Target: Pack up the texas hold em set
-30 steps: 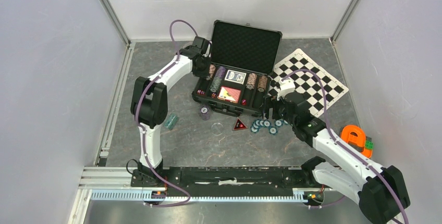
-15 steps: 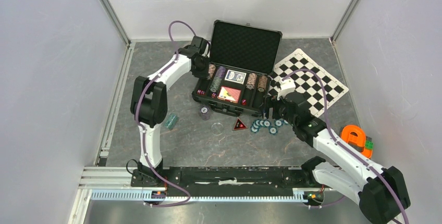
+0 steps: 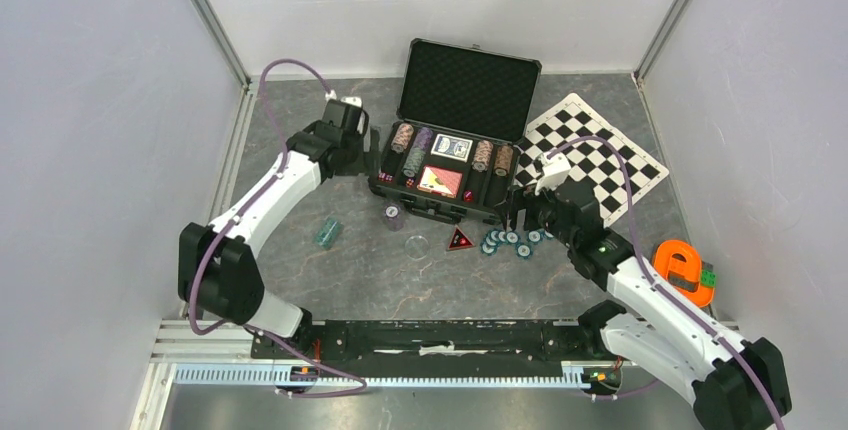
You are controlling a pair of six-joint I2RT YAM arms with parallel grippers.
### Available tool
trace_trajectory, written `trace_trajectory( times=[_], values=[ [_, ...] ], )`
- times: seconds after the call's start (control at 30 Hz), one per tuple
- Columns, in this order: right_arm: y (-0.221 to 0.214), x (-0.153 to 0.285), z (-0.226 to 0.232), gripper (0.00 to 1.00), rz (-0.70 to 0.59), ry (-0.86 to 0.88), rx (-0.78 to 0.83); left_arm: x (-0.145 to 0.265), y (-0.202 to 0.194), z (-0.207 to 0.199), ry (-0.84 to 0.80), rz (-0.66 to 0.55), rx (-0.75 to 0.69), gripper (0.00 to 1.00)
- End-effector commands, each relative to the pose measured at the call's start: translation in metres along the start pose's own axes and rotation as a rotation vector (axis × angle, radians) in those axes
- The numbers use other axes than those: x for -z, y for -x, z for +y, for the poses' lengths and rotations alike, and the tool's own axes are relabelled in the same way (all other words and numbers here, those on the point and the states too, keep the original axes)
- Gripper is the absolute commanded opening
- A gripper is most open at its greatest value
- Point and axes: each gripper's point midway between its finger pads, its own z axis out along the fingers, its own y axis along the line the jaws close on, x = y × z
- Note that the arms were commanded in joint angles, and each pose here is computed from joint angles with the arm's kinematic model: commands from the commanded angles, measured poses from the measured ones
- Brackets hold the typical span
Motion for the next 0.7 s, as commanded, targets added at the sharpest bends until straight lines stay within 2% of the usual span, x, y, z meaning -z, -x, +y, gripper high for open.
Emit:
trace_trajectory(
  times=[0.0, 0.13, 0.2, 0.27, 0.37, 0.43, 0.67],
  values=[
    [0.004, 0.004, 0.014, 0.88, -0.034, 0.079, -0.006, 0.003, -0.051, 0.028, 0.137, 0.096, -0.035, 1.0],
    [0.005, 0.009, 0.019, 0.88, -0.048, 0.114, -0.002, 0.014, -0.07, 0.031, 0.133, 0.178, -0.135, 1.0],
    [0.006, 0.012, 0.021, 0.88, -0.058, 0.126, -0.005, 0.014, -0.084, 0.031, 0.078, 0.253, -0.265, 1.0],
    [0.008, 0.016, 0.025, 0.88, -0.068, 0.145, -0.011, 0.012, -0.096, 0.049, 0.145, 0.328, -0.37, 0.99],
    [0.009, 0.02, 0.028, 0.88, -0.079, 0.165, -0.014, 0.008, -0.115, 0.075, 0.257, 0.456, -0.451, 1.0],
    [0.01, 0.023, 0.028, 0.89, -0.08, 0.165, -0.005, -0.001, -0.135, 0.077, 0.241, 0.542, -0.457, 1.0],
    [0.016, 0.028, 0.029, 0.89, -0.095, 0.165, 0.008, -0.018, -0.158, 0.082, 0.237, 0.652, -0.414, 0.96]
  ],
)
